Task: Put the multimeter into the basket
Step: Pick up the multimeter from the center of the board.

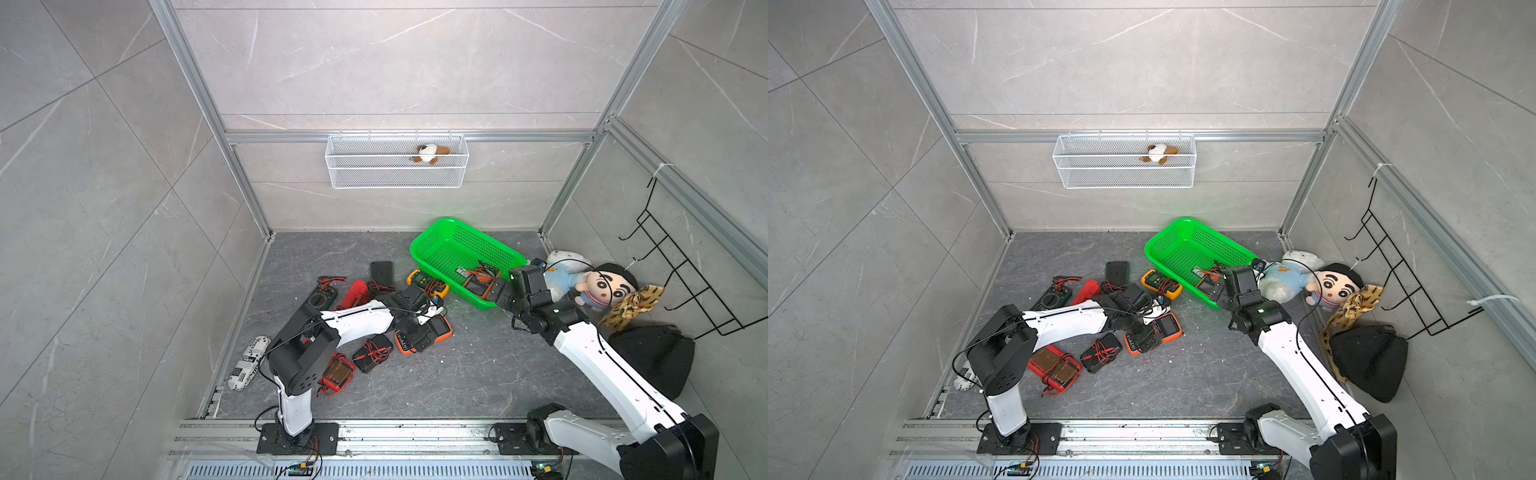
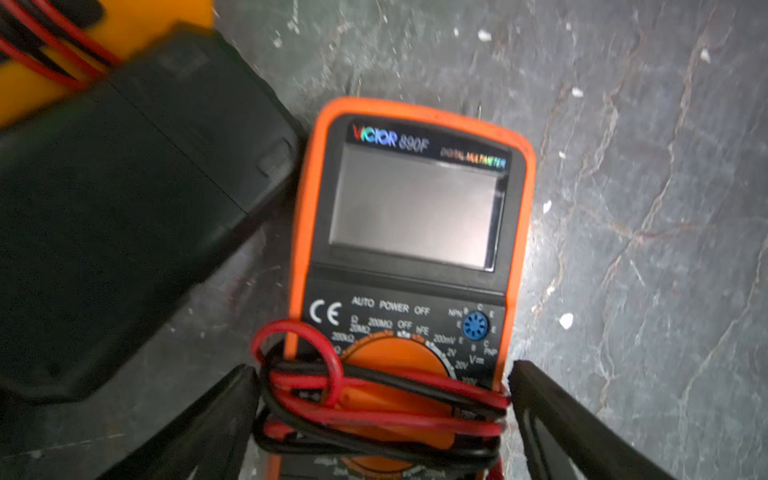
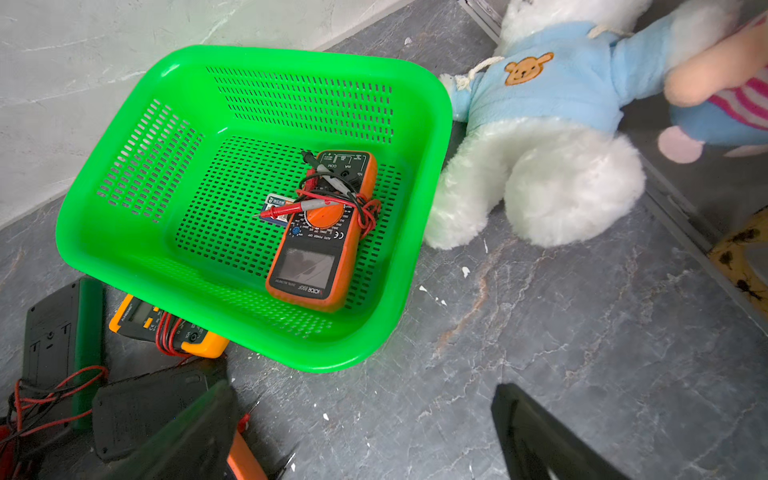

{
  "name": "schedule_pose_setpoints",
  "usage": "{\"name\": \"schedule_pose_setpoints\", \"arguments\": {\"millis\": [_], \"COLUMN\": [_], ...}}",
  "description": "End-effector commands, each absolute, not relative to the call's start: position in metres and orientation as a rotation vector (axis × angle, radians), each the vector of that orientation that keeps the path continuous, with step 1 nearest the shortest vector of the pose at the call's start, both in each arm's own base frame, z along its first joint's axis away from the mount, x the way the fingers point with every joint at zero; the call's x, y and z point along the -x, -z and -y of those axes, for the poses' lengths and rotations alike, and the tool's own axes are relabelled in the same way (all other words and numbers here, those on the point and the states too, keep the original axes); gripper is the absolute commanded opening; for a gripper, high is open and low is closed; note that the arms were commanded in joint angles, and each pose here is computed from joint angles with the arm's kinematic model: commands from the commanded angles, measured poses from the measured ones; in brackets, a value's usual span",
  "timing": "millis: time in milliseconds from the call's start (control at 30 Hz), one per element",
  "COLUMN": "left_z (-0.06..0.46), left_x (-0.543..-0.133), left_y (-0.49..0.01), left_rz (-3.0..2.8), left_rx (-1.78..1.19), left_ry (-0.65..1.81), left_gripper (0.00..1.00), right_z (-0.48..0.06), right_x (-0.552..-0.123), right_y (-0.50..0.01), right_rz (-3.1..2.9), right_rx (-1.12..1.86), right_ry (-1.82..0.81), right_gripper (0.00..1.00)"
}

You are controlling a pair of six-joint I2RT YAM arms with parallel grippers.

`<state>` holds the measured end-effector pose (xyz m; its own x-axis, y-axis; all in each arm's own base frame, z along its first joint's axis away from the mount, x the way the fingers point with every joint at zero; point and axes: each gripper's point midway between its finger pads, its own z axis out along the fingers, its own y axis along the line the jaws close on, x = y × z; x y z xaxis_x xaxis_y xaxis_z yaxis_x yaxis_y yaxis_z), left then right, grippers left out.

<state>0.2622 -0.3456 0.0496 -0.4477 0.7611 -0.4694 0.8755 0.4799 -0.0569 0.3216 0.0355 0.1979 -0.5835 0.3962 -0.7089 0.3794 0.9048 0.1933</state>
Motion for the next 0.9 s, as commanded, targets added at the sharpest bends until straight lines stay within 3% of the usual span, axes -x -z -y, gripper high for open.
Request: {"name": "schedule_pose_setpoints", "arguments": {"millis": [0,367,400,467,500,600,633,867], "left_z": [0.324,0.314,0.315,0.316,0.318,0.32,0.321,0.328], "left_x": [-0.254,-0.27,-0.27,-0.272,-0.272,-0.274,-0.274,-0.28], "left_y": [-0.027,0.0,0.0,-0.003,-0.006,-0.016,-0.021,-0.075], "left_rz": [-2.426,-2.482,-2.477,-2.464,-2.456,-2.429,-2.415,-2.273], "left_rx": [-1.441,-1.408,-1.407,-1.399,-1.394,-1.371,-1.364,-1.213], "left_ry": [0.29,0.107,0.103,0.107,0.113,0.128,0.136,0.231], "left_gripper": [0.98,0.99,0.94,0.59,0.49,0.23,0.17,0.0], "right_z": [-0.038,-0.04,-0.04,-0.04,-0.04,-0.044,-0.047,-0.077], "right_x": [-0.32,-0.319,-0.319,-0.318,-0.319,-0.319,-0.32,-0.319], "right_y": [-0.189,-0.188,-0.188,-0.188,-0.188,-0.186,-0.186,-0.184], "right_rz": [-2.263,-2.266,-2.265,-2.267,-2.265,-2.263,-2.262,-2.273], "right_rx": [-0.563,-0.551,-0.55,-0.55,-0.552,-0.546,-0.539,-0.429], "right_ry": [-0.046,-0.062,-0.063,-0.066,-0.067,-0.101,-0.12,-0.329], "right_gripper": [1.0,1.0,1.0,1.0,1.0,1.0,1.0,1.0]}}
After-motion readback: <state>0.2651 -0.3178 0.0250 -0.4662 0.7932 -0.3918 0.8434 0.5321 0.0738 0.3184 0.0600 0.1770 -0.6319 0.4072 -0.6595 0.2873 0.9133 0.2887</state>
